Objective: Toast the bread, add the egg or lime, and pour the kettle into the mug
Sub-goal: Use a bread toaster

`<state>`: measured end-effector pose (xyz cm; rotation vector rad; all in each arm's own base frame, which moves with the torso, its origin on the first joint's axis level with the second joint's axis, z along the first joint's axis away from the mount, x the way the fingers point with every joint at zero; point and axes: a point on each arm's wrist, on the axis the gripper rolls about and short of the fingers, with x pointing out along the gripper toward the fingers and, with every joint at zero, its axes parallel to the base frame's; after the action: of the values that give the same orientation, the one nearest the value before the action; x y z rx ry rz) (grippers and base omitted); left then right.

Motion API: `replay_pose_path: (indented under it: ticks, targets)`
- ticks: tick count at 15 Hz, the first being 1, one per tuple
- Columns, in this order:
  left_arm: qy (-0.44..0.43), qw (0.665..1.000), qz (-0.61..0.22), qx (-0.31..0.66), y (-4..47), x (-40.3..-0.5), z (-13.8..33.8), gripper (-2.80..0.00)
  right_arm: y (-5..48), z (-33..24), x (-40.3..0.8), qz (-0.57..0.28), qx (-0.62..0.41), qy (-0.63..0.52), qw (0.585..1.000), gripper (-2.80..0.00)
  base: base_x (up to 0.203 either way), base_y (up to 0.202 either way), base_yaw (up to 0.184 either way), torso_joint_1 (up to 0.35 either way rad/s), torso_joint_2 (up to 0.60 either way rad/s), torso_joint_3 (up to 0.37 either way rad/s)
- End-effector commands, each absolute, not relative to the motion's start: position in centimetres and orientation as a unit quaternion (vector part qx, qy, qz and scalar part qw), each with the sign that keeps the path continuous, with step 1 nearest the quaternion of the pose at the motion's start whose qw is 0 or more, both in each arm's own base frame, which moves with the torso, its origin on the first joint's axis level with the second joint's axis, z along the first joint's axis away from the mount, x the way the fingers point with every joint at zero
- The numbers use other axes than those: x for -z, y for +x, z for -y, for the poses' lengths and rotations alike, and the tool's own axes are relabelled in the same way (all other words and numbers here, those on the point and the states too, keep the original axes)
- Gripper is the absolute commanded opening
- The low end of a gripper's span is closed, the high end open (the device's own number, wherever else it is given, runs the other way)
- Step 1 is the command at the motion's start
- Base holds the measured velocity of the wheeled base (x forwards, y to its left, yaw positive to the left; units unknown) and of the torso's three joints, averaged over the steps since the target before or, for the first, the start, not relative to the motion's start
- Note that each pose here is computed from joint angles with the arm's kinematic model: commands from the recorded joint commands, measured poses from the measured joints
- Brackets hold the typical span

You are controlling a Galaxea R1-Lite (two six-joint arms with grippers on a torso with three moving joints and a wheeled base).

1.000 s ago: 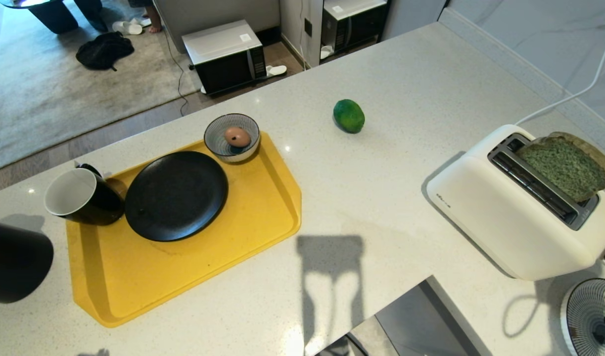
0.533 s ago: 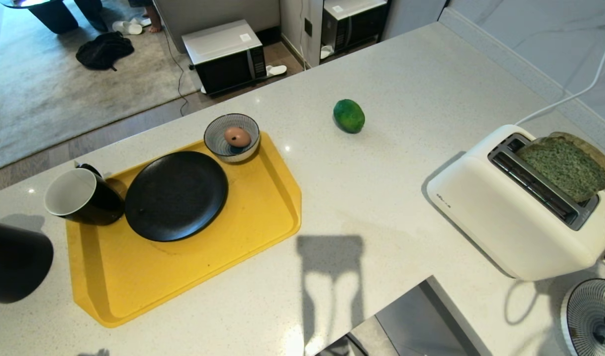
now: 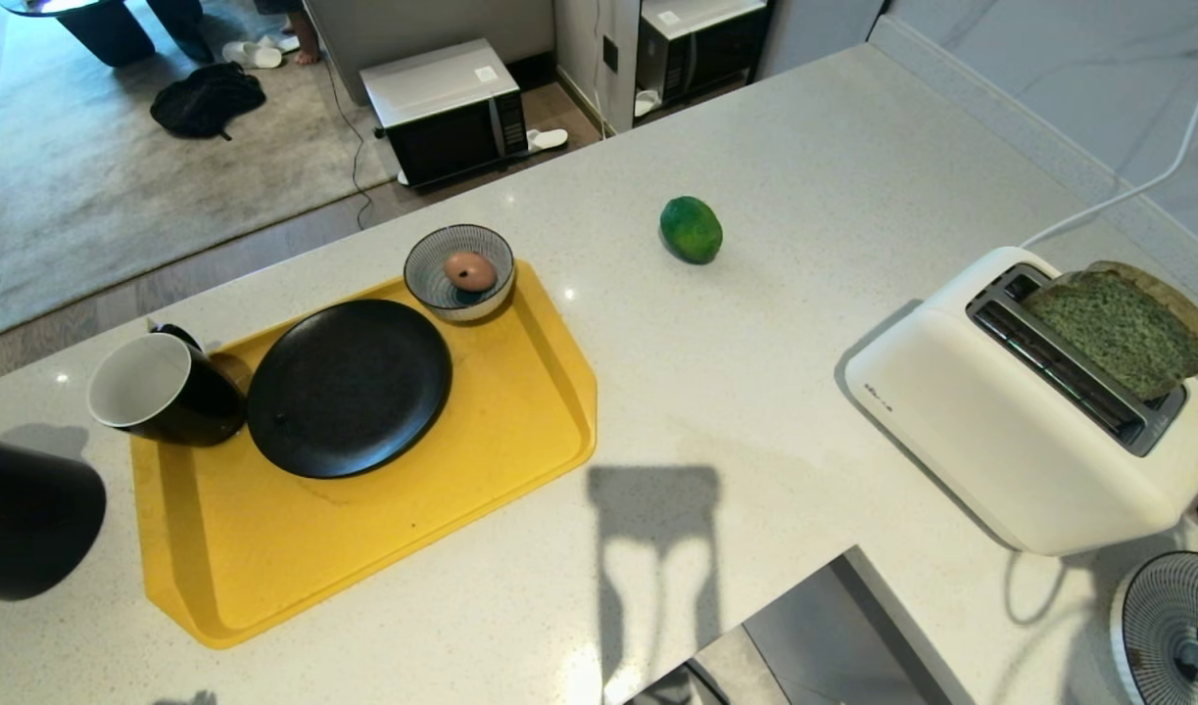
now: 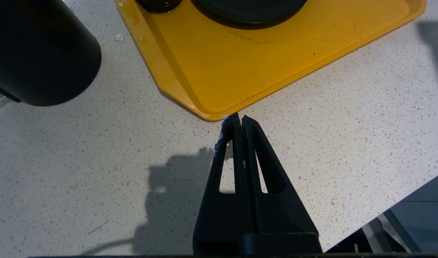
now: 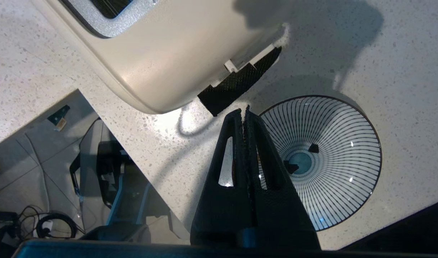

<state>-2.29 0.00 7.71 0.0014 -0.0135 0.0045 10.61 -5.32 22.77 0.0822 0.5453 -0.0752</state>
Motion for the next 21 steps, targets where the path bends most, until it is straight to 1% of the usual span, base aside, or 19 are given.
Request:
replay_pose_path:
  ticks: [1, 6, 21]
  targets:
    - [0.001, 1.0, 0.007, -0.003, -2.3, -7.7, 0.0, -2.8, 11.1, 5.6, -22.7, -0.276, 0.031, 0.045, 0.96, -2.8, 0.0, 0.0, 0.0, 0.0, 0.0, 0.0]
    - [0.001, 1.0, 0.007, -0.002, -2.3, -7.7, 0.0, -2.8, 11.8, 5.9, -22.7, -0.277, 0.006, 0.041, 0.96, -2.8, 0.0, 0.0, 0.0, 0.0, 0.0, 0.0]
    - [0.001, 1.0, 0.007, -0.003, -2.3, -7.7, 0.0, -2.8, 13.6, 6.8, -21.4, -0.311, -0.019, 0.055, 0.949, -2.8, 0.0, 0.0, 0.0, 0.0, 0.0, 0.0]
